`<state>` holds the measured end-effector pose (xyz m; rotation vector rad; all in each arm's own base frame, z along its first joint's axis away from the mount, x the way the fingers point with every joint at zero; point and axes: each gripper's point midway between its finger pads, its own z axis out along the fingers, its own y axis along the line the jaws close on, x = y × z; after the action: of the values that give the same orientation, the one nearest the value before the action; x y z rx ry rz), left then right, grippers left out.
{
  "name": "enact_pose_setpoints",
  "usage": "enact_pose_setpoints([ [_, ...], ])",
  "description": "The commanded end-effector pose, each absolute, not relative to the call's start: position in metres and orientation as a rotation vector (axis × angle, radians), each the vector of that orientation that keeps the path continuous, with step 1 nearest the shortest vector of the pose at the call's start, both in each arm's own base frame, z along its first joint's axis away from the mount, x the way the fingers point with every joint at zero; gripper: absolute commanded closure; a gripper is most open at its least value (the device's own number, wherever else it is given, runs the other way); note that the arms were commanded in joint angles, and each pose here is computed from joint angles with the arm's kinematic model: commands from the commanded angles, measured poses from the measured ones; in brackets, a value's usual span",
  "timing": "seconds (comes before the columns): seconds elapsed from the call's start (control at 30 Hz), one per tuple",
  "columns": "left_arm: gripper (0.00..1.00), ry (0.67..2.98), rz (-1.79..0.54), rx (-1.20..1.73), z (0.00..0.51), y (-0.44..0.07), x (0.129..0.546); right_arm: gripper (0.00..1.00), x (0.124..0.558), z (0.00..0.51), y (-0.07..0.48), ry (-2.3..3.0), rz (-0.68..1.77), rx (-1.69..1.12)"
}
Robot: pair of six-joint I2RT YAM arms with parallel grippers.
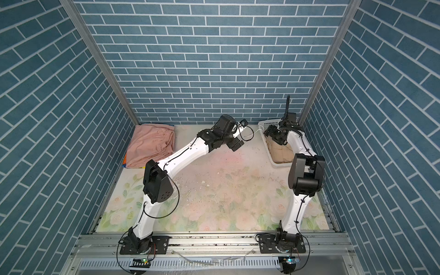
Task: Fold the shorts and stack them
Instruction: 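Reach the right gripper into the basket and grasp the beige trousers while the left withdraws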
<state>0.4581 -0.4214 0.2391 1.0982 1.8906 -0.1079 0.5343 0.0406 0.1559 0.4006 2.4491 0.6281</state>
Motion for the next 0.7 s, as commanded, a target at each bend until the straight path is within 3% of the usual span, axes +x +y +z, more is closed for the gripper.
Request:
enact_pose_setpoints([
  [0.0,0.00,1.886,-0.114,1.124,0.240,-0.425,0.457,0.32,0.542,0.148,0.047,2.464,0.659,0.408],
  [0.37,0.00,1.950,-0.118,1.099,0.228,-0.422,0.455,0.45,0.540,0.136,0.065,2.515,0.655,0.364],
  [0.57,0.00,1.965,-0.101,1.106,0.225,-0.419,0.453,0.66,0.539,0.133,0.066,2.527,0.622,0.357],
  [0.67,0.00,1.956,-0.065,1.104,0.230,-0.414,0.454,0.85,0.537,0.133,0.063,2.532,0.600,0.362],
])
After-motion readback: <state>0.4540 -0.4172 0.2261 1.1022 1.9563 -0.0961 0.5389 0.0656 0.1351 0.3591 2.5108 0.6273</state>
